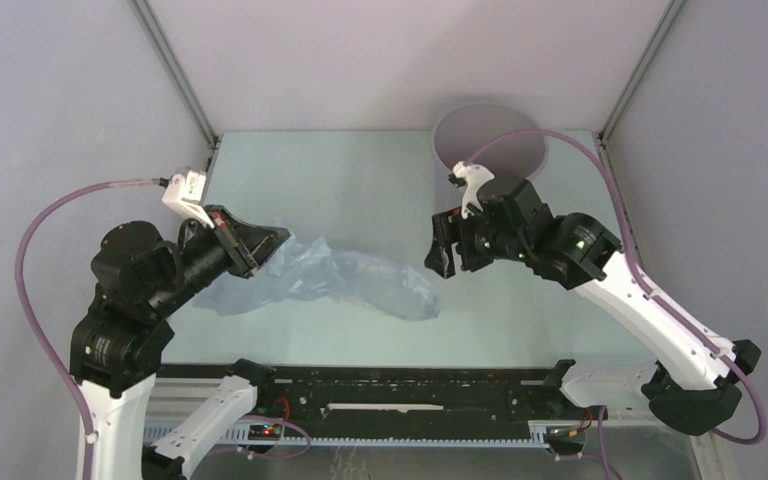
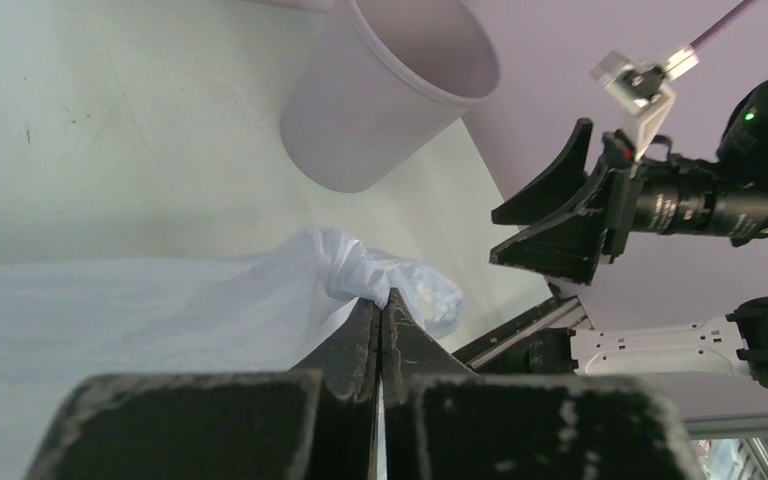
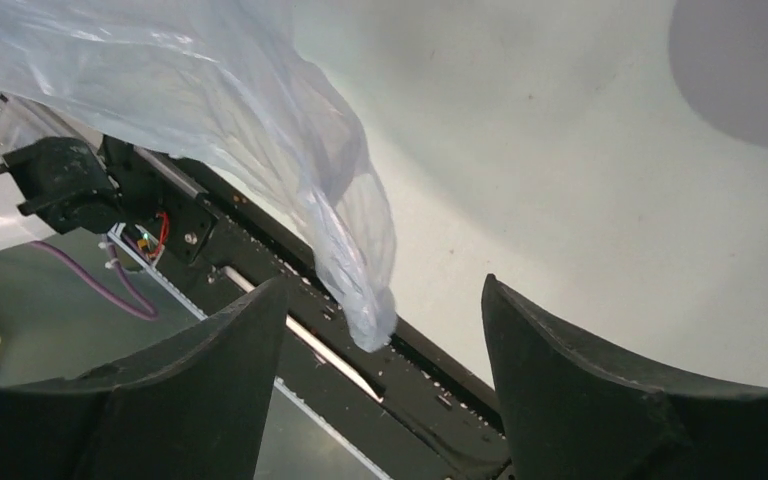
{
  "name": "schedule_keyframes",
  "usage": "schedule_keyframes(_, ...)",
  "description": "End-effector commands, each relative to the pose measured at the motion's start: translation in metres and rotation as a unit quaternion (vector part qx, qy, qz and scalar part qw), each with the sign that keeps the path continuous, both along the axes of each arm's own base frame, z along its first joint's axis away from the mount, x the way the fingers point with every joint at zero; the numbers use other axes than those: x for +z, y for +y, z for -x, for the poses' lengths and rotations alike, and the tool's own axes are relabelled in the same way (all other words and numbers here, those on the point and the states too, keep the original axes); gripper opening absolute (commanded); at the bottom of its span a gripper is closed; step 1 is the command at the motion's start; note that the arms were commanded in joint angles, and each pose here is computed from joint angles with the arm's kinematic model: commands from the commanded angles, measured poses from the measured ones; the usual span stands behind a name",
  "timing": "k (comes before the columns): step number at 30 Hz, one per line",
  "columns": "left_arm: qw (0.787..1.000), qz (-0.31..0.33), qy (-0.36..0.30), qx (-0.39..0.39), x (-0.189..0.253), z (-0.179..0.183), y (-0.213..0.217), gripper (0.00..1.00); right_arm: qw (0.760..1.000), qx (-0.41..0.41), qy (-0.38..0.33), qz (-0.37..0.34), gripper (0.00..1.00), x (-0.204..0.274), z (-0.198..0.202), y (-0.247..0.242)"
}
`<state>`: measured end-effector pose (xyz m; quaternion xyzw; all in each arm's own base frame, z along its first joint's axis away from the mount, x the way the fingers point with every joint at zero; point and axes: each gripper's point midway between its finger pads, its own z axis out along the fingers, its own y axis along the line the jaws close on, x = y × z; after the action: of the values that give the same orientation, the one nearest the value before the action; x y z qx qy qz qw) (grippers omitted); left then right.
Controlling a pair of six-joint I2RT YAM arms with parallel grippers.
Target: Put the trash bags into the trash bin
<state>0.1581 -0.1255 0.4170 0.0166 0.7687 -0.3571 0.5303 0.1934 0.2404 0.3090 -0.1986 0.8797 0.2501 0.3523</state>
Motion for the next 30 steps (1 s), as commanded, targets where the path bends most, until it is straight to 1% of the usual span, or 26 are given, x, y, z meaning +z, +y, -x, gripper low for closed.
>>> schedule_keyframes(1,1.0,0.005,-0.011,-0.024,0.013,-0.002,-0.008,0.0,0.999,0.006,0.015,-0.044,0.81,-0.014,0.006,0.016)
schedule_keyframes(5,0.999,0.015,-0.011,-0.027,0.019,-0.003,-0.011,0.0,0.996,0.036,0.001,-0.087,0.86,-0.031,0.018,0.035)
schedule_keyframes(6,0.999,0.017,-0.01,-0.027,0.02,-0.003,-0.011,0.0,0.993,0.048,0.006,-0.103,0.86,-0.033,0.022,0.042)
schedule_keyframes(9,0.999,0.019,-0.008,-0.031,0.022,-0.004,-0.013,0.0,0.984,0.092,0.005,-0.153,0.87,-0.029,0.034,0.066)
schedule_keyframes(11,0.999,0.019,-0.007,-0.031,0.023,-0.005,-0.013,0.0,0.98,0.111,-0.009,-0.165,0.87,-0.027,0.041,0.08)
schedule_keyframes(12,0.999,0.019,-0.005,-0.029,0.023,-0.006,-0.013,0.0,0.98,0.109,-0.008,-0.168,0.87,-0.028,0.041,0.085)
schedule_keyframes(14,0.999,0.022,-0.006,-0.028,0.026,-0.006,-0.013,0.0,0.984,0.077,0.004,-0.16,0.87,-0.041,0.034,0.088)
schedule_keyframes(17,0.999,0.024,-0.01,-0.02,0.029,-0.007,-0.011,0.0,0.988,0.062,0.005,-0.143,0.86,-0.062,0.039,0.079)
schedule_keyframes(20,0.999,0.03,-0.012,-0.011,0.032,-0.01,-0.01,0.0,0.987,0.064,-0.005,-0.15,0.86,-0.059,0.053,0.065)
schedule_keyframes(24,0.999,0.043,0.003,0.025,0.03,-0.019,-0.003,0.0,0.991,0.031,-0.022,-0.128,0.86,-0.066,0.061,0.046)
schedule_keyframes(26,0.997,0.062,0.012,0.039,0.027,-0.024,-0.003,0.0,0.992,0.0,-0.04,-0.118,0.87,-0.075,0.057,0.04)
schedule_keyframes(30,0.994,0.101,0.027,0.028,0.028,-0.032,-0.013,0.0,0.991,-0.061,-0.079,-0.094,0.87,-0.082,0.038,0.024)
